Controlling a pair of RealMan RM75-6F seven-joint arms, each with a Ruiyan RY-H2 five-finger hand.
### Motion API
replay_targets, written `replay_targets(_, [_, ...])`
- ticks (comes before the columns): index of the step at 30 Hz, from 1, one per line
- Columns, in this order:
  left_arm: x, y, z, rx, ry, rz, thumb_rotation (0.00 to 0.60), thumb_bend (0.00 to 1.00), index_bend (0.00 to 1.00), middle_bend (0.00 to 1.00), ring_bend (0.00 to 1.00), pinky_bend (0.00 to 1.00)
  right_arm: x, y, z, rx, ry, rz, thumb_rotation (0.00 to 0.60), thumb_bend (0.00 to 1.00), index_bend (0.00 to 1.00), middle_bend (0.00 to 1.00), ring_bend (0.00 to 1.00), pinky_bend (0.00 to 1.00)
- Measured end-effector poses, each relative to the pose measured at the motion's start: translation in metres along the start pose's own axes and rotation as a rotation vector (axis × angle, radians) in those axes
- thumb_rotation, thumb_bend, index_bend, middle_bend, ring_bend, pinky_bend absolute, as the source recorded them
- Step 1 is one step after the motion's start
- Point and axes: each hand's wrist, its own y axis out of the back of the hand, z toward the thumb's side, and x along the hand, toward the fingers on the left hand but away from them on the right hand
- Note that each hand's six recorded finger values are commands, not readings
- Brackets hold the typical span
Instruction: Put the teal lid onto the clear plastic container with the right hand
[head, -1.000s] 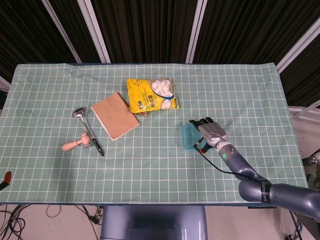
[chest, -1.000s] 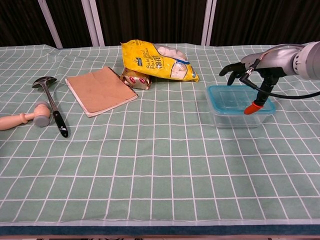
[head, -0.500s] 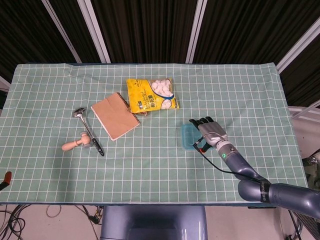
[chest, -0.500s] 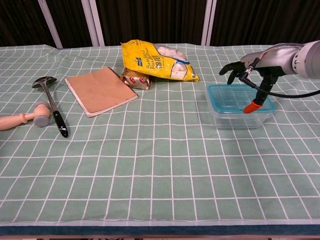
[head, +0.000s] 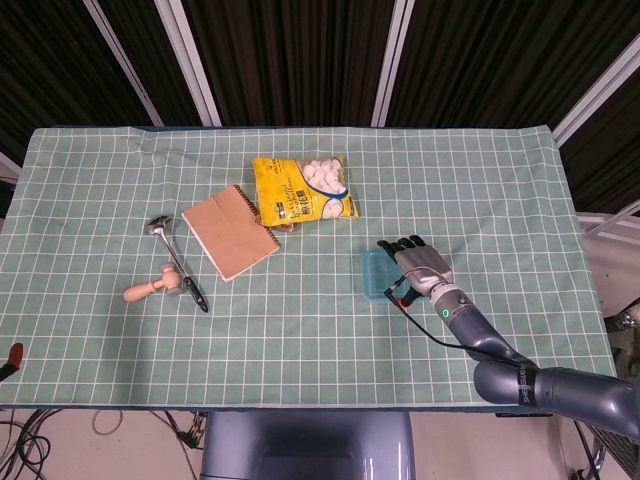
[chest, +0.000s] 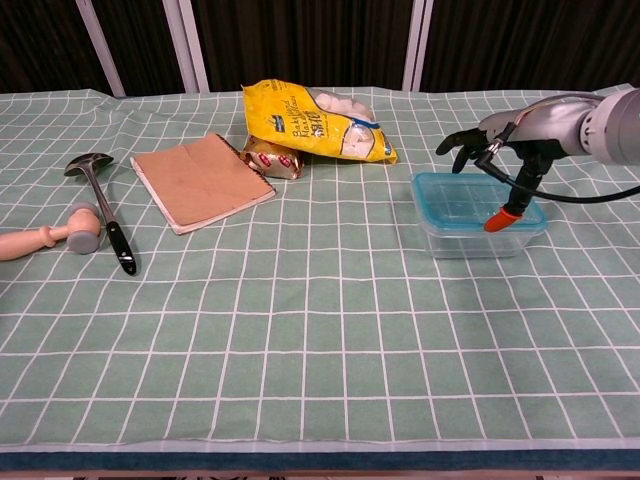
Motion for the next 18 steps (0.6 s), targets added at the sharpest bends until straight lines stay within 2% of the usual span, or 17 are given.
replay_targets(18, [0.0002, 0.0000, 0.0001, 0.000, 0.001, -0.001, 0.600, 0.32, 0.07, 0.00, 0.00, 0.00, -0.0015, -0.0018, 0.0050, 0.002, 0.006, -0.007, 0.600, 0.26, 0.01, 0.49, 0.10, 0.00])
